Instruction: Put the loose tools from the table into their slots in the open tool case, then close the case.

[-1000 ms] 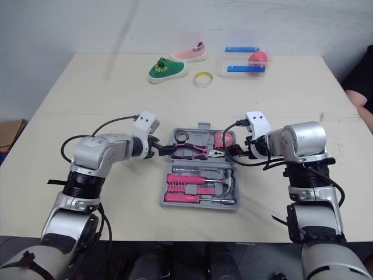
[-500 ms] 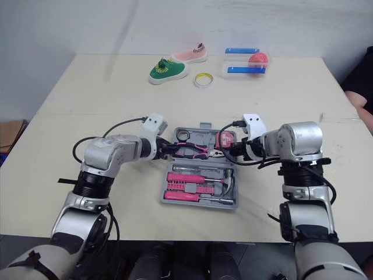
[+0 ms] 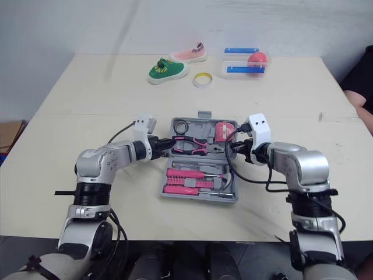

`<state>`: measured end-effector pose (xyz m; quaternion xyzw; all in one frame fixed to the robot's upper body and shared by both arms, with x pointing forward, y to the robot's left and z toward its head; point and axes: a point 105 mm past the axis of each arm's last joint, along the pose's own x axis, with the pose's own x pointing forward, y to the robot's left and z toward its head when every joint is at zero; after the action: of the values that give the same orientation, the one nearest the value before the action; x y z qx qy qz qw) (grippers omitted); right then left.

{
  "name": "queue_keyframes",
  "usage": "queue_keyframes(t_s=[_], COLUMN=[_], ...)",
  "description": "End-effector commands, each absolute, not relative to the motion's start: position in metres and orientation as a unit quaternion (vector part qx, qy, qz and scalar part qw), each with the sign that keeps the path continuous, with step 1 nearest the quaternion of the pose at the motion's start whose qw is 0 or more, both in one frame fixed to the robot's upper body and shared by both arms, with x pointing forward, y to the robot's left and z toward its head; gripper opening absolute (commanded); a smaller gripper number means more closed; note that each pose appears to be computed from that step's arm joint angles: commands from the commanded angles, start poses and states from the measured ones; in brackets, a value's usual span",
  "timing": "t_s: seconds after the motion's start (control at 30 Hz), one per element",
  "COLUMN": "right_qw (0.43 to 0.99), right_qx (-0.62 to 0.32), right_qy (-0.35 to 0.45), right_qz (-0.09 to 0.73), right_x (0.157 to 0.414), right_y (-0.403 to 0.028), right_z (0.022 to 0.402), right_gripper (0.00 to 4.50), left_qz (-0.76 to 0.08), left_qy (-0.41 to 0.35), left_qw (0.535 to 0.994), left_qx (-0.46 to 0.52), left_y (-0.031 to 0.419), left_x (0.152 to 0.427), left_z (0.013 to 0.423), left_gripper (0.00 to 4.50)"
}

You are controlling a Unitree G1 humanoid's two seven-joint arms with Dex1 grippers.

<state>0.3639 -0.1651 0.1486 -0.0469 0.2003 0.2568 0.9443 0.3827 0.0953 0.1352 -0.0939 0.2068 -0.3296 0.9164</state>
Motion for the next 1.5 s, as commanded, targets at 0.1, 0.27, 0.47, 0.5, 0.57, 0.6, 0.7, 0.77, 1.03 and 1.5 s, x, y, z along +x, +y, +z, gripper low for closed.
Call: queue_keyframes(t_s=[0.1, 0.27, 0.47, 0.5, 0.57, 0.6, 0.7, 0.77, 1.03, 1.5], right_qw=[0.934, 0.912, 0.862, 0.850, 0.825, 0.820, 0.806, 0.798, 0.774, 0.930], right_qx=[-0.241, -0.321, -0.430, -0.448, -0.481, -0.488, -0.510, -0.519, -0.575, -0.215], right_qy=[0.035, -0.053, -0.107, -0.115, -0.139, -0.147, -0.188, -0.201, -0.152, 0.056], right_qz=[0.260, 0.250, 0.246, 0.252, 0.261, 0.261, 0.236, 0.232, 0.217, 0.292], right_x=[0.354, 0.340, 0.322, 0.317, 0.308, 0.305, 0.299, 0.294, 0.272, 0.240], right_y=[-0.176, -0.183, -0.192, -0.191, -0.186, -0.184, -0.186, -0.186, -0.227, -0.242], right_z=[0.167, 0.160, 0.131, 0.126, 0.122, 0.121, 0.128, 0.128, 0.111, 0.105], right_gripper=[0.00, 0.00, 0.00, 0.00, 0.00, 0.00, 0.00, 0.83, 4.26, 1.56], left_qz=[-0.371, -0.385, -0.371, -0.382, -0.396, -0.396, -0.398, -0.407, -0.403, -0.435], left_qy=[0.037, -0.042, -0.110, -0.117, -0.121, -0.124, -0.156, -0.179, -0.065, -0.007], left_qw=[0.927, 0.907, 0.884, 0.874, 0.852, 0.846, 0.832, 0.821, 0.837, 0.880], left_qx=[0.047, 0.164, 0.261, 0.276, 0.321, 0.336, 0.354, 0.359, 0.365, 0.192], left_y=[0.110, 0.121, 0.138, 0.137, 0.137, 0.138, 0.137, 0.136, 0.203, 0.204], left_x=[0.375, 0.361, 0.345, 0.339, 0.331, 0.330, 0.325, 0.319, 0.299, 0.305], left_z=[0.156, 0.148, 0.139, 0.136, 0.123, 0.120, 0.124, 0.127, 0.102, 0.138], left_gripper=[0.00, 0.00, 0.00, 0.00, 0.00, 0.00, 1.02, 1.89, 3.72, 2.03])
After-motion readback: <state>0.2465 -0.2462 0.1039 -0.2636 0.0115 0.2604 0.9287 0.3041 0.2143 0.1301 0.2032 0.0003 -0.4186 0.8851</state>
